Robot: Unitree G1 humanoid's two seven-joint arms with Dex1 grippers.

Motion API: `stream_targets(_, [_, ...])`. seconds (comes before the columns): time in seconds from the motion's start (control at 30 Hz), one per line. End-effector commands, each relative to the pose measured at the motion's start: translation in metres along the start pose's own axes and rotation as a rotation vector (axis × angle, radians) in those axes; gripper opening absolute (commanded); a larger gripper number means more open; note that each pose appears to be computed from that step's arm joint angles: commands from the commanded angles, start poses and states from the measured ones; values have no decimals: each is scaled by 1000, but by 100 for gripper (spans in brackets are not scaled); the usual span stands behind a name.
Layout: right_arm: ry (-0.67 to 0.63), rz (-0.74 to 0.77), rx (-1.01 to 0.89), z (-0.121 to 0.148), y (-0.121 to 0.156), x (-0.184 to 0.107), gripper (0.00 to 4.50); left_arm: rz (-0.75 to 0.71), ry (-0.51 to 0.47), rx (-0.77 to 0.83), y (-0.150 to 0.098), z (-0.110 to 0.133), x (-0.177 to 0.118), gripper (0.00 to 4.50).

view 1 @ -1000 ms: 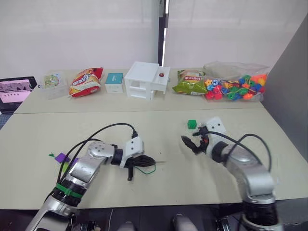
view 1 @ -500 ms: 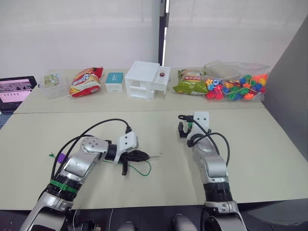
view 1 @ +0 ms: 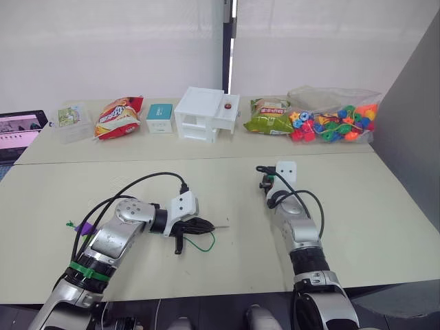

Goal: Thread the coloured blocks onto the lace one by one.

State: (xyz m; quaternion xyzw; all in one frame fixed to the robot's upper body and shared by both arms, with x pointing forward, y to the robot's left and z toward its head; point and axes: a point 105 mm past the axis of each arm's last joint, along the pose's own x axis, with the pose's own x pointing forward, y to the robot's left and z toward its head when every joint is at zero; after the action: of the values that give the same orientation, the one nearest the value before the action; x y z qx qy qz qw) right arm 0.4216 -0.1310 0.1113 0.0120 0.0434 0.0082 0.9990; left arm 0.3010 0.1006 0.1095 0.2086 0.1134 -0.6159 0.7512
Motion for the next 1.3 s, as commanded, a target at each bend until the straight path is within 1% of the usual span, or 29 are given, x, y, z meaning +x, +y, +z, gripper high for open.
stream_targets(0.03, [-110,38,6,26,7,-10,117,12,-36,33,2,12,2,0])
stream_targets(0.13, [-126,56,15,29,11,-31,117,11,-42,32,2,12,6,0])
stream_targets(0.2, [-123,94,12,30,23,-58,117,9,-44,32,3,12,6,0])
stream_targets(0.27, [-112,117,13,30,30,-77,117,7,-47,32,3,12,8,0])
stream_targets(0.4, [-39,171,16,19,47,-122,117,-5,-51,38,5,13,11,0])
stream_targets(0.47, [3,179,24,12,51,-135,117,-8,-52,42,6,13,12,0])
stream_targets(0.57, [76,200,48,-1,58,-145,117,-15,-55,49,6,15,12,0])
stream_targets(0.7, [218,180,37,-32,56,-150,117,-19,-53,53,5,14,12,0])
stream_targets(0.77, [261,194,45,-40,59,-153,117,-21,-53,54,5,13,12,0])
stream_targets(0.93, [303,257,75,-47,71,-159,117,-28,-47,52,3,12,10,0])
stream_targets(1.0, [303,261,74,-47,71,-159,117,-30,-45,51,2,12,9,0])
stream_targets(1.03, [277,247,69,-42,67,-158,117,-32,-45,51,2,11,9,0])
stream_targets(1.07, [247,241,70,-36,65,-157,221,-33,-45,51,1,12,10,0])
stream_targets(1.13, [195,247,69,-23,61,-156,284,-37,-45,51,0,12,10,0])
stream_targets(1.27, [132,326,28,-3,57,-162,427,-40,-49,52,-2,13,12,0])
stream_targets(1.3, [124,343,19,0,56,-163,445,-40,-49,52,-2,13,12,0])
